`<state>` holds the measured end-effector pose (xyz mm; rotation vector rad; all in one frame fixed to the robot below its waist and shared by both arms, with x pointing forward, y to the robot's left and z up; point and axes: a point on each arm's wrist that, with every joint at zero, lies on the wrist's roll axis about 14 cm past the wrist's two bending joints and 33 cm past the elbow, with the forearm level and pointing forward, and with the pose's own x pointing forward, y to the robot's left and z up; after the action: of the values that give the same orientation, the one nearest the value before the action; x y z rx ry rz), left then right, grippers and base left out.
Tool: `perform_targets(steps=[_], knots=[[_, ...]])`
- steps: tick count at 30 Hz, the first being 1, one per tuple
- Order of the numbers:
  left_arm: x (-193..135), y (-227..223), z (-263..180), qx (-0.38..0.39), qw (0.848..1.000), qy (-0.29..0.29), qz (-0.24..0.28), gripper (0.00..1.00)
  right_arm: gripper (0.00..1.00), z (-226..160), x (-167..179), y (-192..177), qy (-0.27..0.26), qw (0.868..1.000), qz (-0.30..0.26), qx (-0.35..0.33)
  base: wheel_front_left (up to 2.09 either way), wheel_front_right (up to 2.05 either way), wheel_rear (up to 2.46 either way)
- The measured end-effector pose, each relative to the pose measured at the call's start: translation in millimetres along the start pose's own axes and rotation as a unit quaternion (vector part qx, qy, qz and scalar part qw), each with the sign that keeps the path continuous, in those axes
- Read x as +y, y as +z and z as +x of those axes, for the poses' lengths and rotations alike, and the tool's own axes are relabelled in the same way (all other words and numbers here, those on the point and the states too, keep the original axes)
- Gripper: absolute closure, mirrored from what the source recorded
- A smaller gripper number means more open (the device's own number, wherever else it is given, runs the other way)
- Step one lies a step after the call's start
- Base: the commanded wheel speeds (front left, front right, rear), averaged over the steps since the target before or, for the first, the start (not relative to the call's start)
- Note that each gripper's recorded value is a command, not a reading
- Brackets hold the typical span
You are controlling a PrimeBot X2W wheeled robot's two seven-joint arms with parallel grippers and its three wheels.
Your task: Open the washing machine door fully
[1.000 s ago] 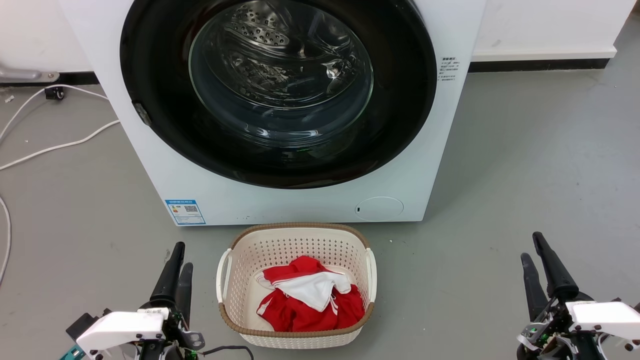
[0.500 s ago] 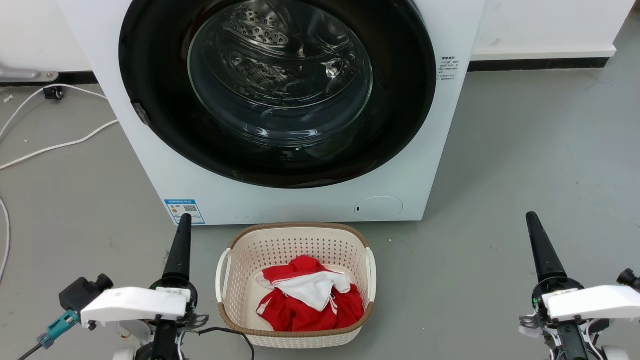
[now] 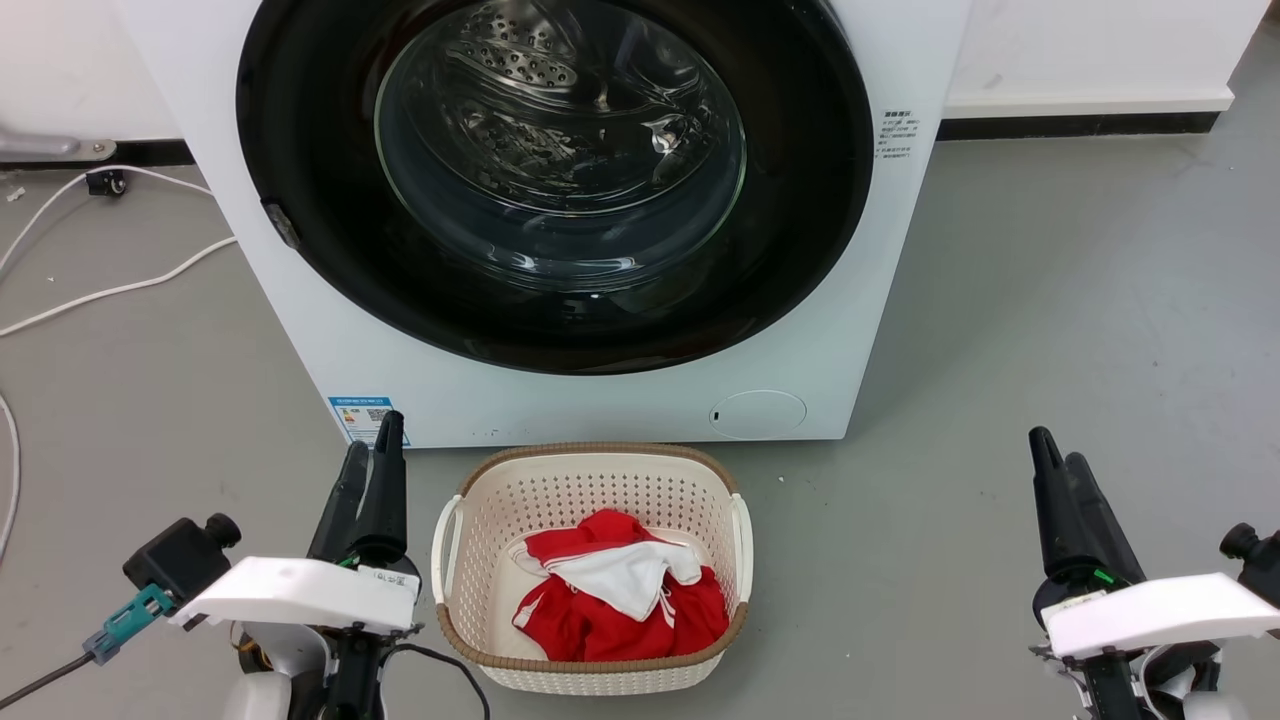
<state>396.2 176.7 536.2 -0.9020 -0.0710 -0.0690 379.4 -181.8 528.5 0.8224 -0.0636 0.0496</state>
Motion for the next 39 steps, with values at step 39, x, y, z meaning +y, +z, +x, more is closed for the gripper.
perform_targets(steps=[39], knots=[[-14,3,6,-0.017,0.959,-0.036,0.280,0.00,0.00,-2,20,6,0.040,0.969,-0.244,-0.016,0.00,0.00,0.00]])
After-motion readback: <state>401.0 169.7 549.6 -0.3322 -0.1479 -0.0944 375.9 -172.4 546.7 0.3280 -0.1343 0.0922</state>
